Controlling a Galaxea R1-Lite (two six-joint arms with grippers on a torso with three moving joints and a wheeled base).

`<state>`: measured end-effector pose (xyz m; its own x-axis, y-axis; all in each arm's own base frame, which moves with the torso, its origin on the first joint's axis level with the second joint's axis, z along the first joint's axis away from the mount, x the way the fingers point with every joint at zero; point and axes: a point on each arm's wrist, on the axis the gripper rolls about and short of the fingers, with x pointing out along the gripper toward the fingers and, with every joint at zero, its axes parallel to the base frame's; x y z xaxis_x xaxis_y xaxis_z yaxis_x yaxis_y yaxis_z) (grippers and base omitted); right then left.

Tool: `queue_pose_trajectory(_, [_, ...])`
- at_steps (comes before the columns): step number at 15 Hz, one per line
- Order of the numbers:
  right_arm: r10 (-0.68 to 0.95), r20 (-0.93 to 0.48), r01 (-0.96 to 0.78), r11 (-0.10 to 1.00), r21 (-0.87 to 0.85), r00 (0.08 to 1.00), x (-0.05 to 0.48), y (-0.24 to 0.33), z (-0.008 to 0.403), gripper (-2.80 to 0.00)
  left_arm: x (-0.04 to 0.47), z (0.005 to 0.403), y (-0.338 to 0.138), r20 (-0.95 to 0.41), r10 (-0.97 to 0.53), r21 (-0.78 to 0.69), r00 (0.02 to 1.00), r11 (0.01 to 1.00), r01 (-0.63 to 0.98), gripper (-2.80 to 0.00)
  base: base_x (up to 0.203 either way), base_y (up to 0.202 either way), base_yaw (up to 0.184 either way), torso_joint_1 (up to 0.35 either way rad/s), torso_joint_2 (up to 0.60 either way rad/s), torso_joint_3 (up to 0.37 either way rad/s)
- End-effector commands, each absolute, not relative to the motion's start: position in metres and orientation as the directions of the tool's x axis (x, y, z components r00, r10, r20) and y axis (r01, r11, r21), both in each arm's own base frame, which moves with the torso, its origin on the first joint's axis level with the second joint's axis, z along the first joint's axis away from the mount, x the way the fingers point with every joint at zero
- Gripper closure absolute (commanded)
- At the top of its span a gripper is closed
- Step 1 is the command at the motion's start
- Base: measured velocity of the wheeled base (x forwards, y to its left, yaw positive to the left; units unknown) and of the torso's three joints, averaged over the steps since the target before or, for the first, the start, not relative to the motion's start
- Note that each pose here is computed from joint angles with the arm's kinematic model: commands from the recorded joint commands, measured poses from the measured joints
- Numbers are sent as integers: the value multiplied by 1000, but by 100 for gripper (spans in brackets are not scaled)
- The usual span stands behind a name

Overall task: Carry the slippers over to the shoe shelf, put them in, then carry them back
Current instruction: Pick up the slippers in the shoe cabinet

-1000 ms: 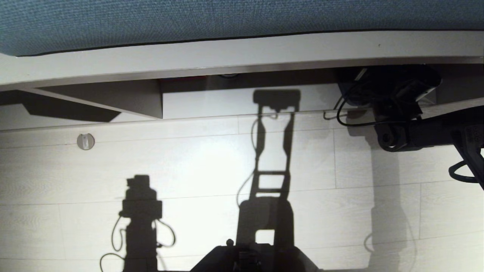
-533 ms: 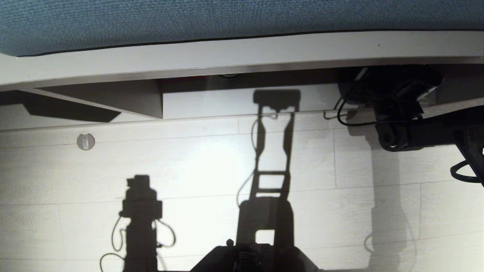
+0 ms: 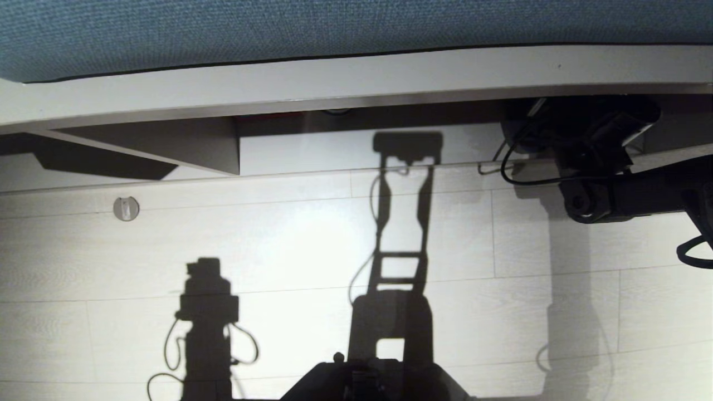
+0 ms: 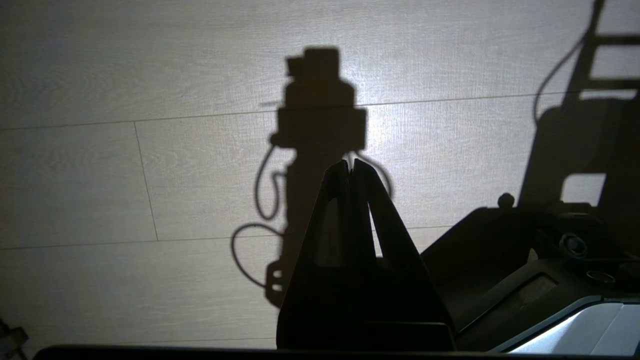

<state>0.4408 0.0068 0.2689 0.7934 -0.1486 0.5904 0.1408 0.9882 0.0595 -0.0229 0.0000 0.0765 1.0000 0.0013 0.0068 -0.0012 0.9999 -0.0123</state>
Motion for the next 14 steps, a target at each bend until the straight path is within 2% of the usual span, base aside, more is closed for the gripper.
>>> queue_pose_trajectory(1, [-150,582,142,988,60,800,423,7,276,0,-23,77,0,8,2,-12,1000,1000,-1,0,0,0,0,0,0,0])
queue_pose_trajectory(10, [-140,436,118,990,77,889,347,7,261,0,-23,77,0,8,2,-14,1000,1000,-1,0,0,0,0,0,0,0])
queue_pose_trajectory(14, [-118,434,94,993,75,893,304,13,268,0,-23,77,0,8,2,-14,1000,1000,-1,0,0,0,0,0,0,0])
